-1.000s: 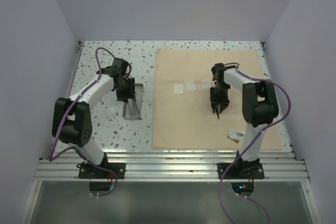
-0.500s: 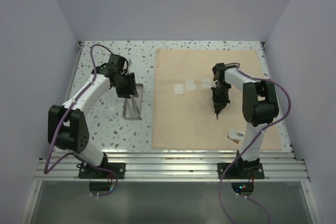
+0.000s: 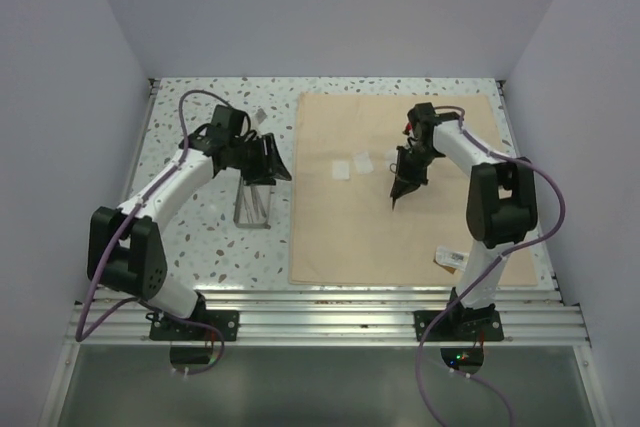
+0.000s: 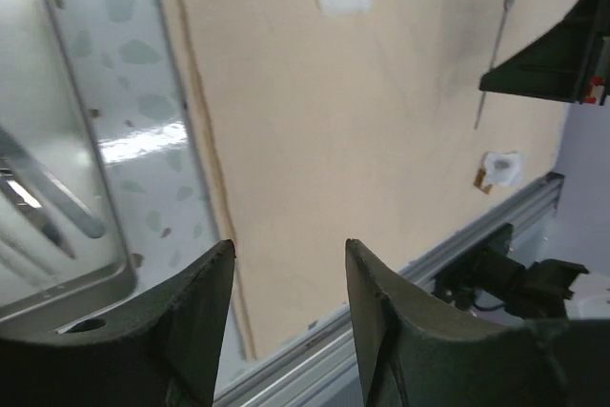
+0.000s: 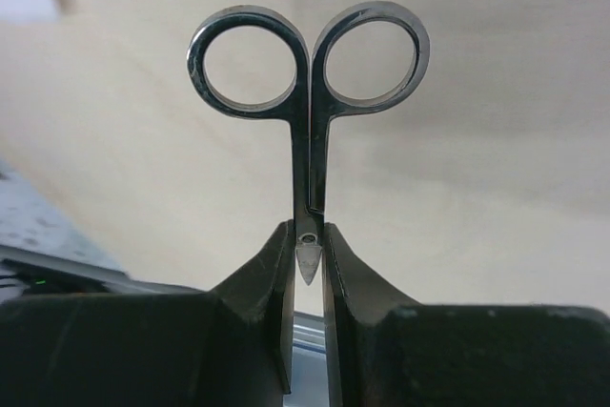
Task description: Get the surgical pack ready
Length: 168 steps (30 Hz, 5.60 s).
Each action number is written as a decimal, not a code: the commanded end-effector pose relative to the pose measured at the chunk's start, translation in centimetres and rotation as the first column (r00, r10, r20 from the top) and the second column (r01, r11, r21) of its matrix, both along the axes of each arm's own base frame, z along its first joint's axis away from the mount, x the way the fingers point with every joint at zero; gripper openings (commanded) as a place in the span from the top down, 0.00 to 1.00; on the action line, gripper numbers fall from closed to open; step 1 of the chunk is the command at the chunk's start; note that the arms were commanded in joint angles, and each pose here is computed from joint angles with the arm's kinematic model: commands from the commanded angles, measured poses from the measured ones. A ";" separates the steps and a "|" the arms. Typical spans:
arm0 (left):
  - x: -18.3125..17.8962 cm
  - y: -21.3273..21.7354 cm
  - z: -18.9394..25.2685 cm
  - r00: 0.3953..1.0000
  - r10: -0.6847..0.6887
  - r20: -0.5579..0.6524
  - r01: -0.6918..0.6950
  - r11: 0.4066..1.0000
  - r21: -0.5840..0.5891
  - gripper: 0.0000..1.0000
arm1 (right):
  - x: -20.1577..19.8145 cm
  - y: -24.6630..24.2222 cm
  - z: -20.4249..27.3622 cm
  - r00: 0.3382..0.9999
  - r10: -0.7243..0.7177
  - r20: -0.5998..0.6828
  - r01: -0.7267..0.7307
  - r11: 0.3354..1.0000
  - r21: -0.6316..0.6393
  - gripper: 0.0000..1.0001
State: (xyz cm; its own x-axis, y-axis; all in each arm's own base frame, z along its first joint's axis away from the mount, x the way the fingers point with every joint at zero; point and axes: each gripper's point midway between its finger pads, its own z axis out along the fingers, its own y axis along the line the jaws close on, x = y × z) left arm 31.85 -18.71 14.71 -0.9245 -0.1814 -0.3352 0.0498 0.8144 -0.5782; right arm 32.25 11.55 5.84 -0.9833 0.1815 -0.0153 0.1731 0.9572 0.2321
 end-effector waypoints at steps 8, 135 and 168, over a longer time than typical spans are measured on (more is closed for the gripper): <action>-1.3 -11.3 2.4 0.983 -0.178 0.041 0.182 0.944 -0.275 0.46 | 1.2 14.9 7.6 0.992 -0.091 0.089 0.041 0.891 0.453 1.00; -1.2 3.4 -1.0 0.997 0.047 -0.058 -0.041 0.994 0.104 0.50 | 12.4 8.7 2.7 0.942 0.075 0.327 -0.162 0.955 0.248 1.00; -0.6 2.4 -1.3 0.997 0.033 -0.073 -0.028 0.997 0.068 0.50 | 13.3 10.0 6.2 0.877 -0.123 0.465 -0.102 0.897 0.429 1.00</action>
